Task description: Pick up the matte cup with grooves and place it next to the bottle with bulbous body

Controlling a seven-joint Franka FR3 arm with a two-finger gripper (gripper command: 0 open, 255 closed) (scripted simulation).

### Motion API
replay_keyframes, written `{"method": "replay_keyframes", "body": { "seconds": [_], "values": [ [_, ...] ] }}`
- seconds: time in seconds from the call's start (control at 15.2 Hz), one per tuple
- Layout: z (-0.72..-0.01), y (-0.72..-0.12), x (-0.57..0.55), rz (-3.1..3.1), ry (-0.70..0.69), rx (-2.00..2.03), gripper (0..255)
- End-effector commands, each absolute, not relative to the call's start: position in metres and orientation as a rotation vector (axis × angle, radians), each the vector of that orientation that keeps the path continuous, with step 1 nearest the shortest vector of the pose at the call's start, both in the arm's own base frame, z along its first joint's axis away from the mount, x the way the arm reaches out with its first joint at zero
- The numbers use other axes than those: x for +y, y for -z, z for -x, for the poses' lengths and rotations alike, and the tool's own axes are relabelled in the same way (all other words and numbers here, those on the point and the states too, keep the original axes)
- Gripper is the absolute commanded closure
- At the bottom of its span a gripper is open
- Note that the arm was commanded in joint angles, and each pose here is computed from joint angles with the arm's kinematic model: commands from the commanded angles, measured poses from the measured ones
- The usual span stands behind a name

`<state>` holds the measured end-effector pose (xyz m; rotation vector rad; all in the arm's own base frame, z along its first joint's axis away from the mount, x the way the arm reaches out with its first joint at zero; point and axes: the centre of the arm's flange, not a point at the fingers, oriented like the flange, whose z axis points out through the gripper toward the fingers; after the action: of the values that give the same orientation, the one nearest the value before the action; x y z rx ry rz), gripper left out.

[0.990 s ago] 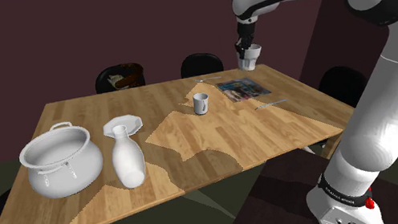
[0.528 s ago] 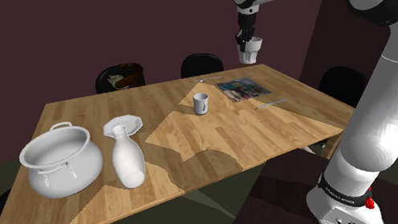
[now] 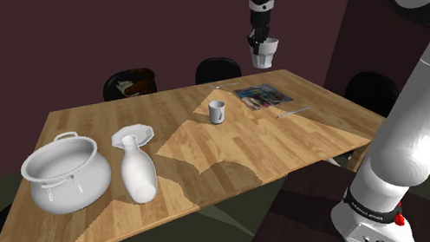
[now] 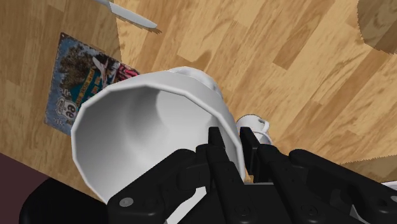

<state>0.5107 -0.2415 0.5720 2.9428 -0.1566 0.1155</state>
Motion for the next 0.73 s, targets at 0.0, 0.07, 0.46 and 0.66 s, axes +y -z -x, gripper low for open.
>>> {"method": "replay_keyframes", "body": {
  "seconds": [0.0,0.07,0.46,0.66],
  "values": [
    [-0.511,-0.574,-0.215,-2.942,-0.116,-0.159,255],
    [-0.512,-0.574,-0.202,-2.942,-0.116,-0.159,255],
    [-0.518,-0.574,-0.123,-2.942,-0.116,-0.159,255],
    [-0.521,-0.574,-0.084,-2.942,-0.116,-0.159,255]
  ]
}}
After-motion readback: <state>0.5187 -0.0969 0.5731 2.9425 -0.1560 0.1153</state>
